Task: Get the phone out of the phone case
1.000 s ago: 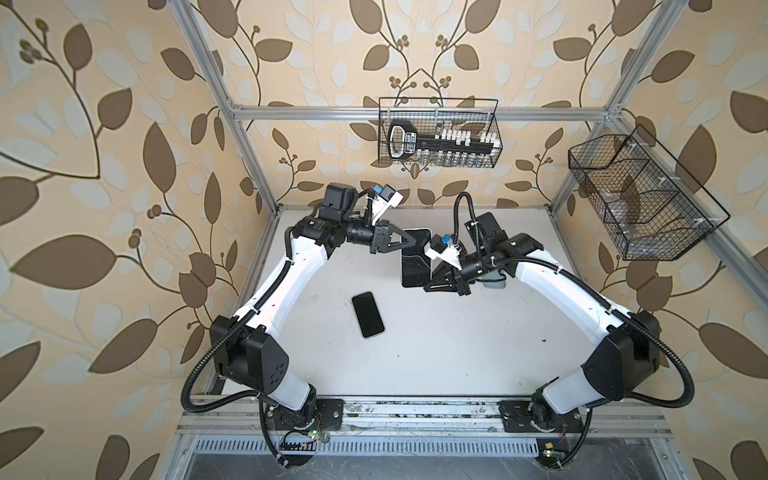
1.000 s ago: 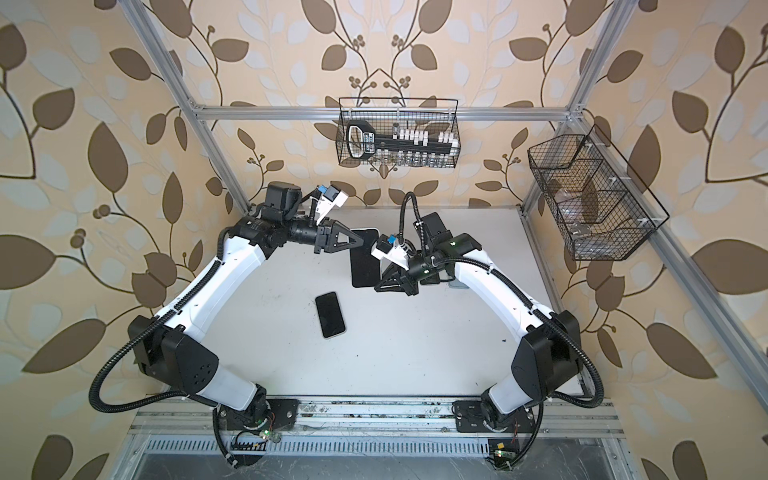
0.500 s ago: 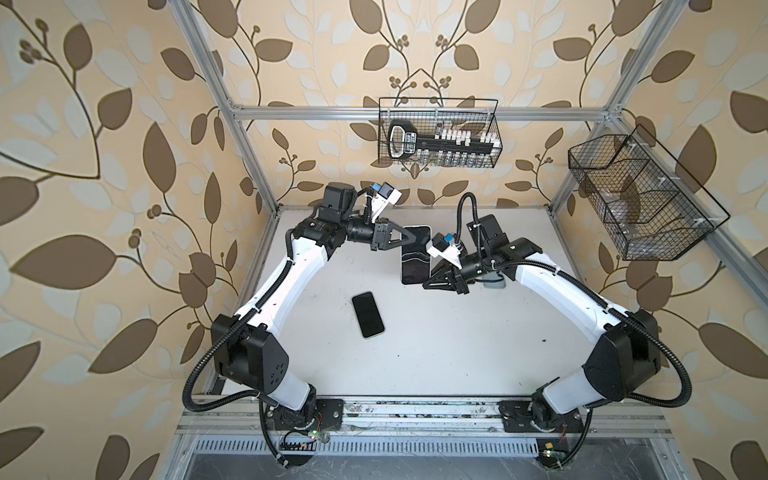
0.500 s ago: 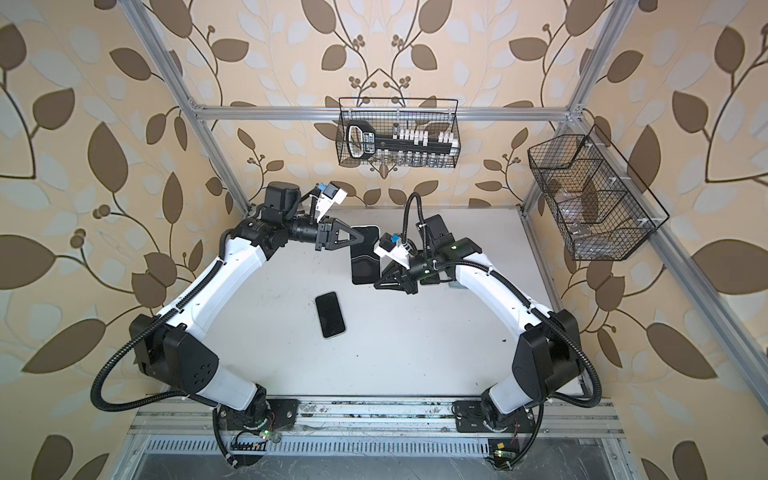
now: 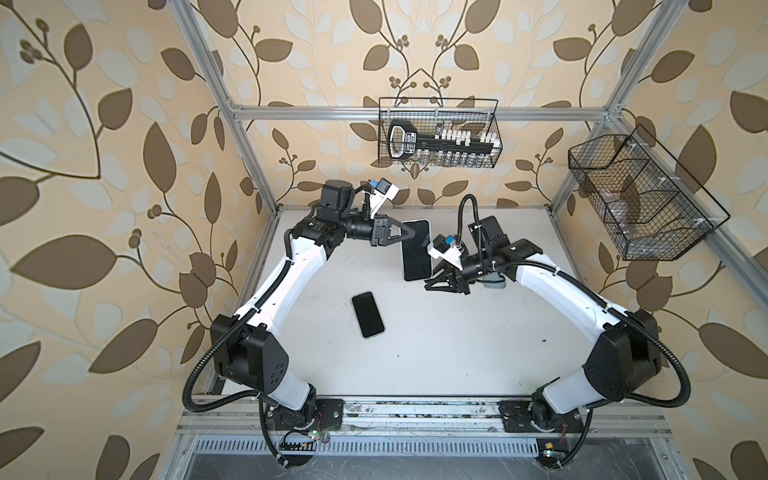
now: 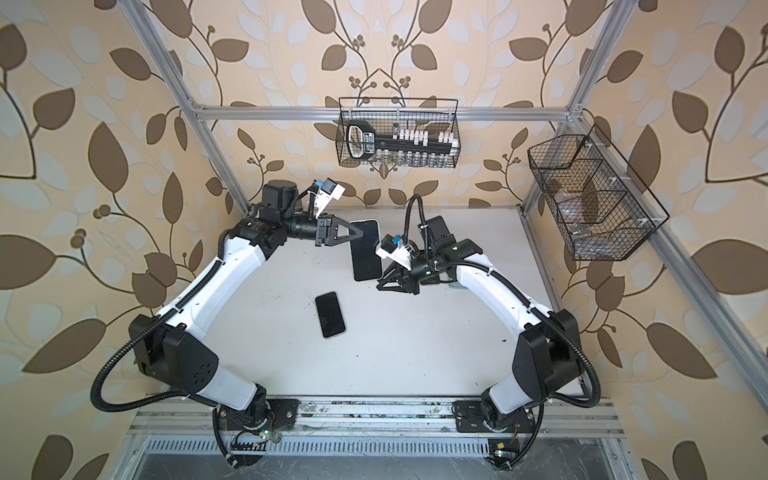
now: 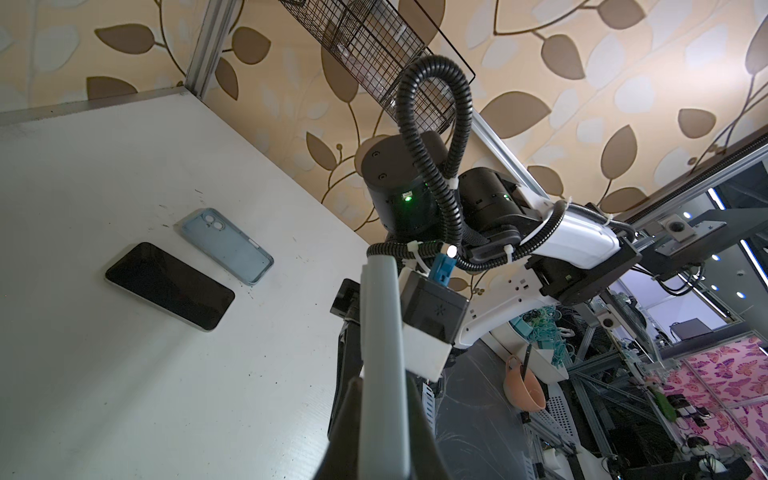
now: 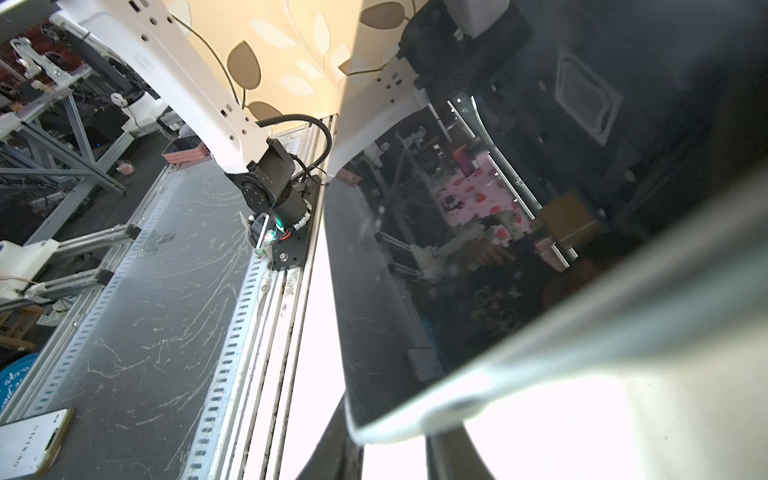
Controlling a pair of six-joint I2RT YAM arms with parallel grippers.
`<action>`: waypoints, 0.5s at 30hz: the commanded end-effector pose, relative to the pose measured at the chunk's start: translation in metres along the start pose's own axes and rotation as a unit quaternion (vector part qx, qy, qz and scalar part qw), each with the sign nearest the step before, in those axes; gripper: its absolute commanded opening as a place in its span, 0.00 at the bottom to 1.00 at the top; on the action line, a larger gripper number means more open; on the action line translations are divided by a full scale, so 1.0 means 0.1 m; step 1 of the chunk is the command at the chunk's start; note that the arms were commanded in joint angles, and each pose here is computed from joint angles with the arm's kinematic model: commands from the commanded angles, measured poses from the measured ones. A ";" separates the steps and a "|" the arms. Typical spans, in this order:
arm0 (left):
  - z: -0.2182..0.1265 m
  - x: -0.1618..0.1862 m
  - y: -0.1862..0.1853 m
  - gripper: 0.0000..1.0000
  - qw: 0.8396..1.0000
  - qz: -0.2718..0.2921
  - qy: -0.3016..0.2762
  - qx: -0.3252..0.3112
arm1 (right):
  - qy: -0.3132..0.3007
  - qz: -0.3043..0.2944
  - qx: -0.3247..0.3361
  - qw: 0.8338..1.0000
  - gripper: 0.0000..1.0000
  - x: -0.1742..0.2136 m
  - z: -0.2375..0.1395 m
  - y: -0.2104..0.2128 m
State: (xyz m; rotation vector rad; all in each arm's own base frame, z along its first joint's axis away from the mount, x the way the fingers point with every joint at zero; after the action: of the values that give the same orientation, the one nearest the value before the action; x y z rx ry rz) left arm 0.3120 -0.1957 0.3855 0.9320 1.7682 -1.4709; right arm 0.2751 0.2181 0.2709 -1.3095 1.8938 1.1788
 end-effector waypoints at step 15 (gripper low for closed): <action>-0.06 -0.14 -0.43 0.00 0.995 0.058 -0.005 0.086 | 0.002 0.015 -0.030 0.999 0.36 -0.07 -0.10 0.13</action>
State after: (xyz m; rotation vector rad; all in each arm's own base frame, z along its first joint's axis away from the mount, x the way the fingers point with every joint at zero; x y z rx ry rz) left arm 0.3074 -0.1966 0.3887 0.9627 1.7397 -1.5230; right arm 0.2671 0.2120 0.2828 -1.3016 1.9023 1.2277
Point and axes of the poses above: each gripper's point midway between its finger pads, its own z axis out along the fingers, its own y axis along the line the jaws close on, x = y × z, the point moved 7 cm from there along -z, back along the fingers, and after that the axes turned 7 degrees about z, right-handed, at the moved point
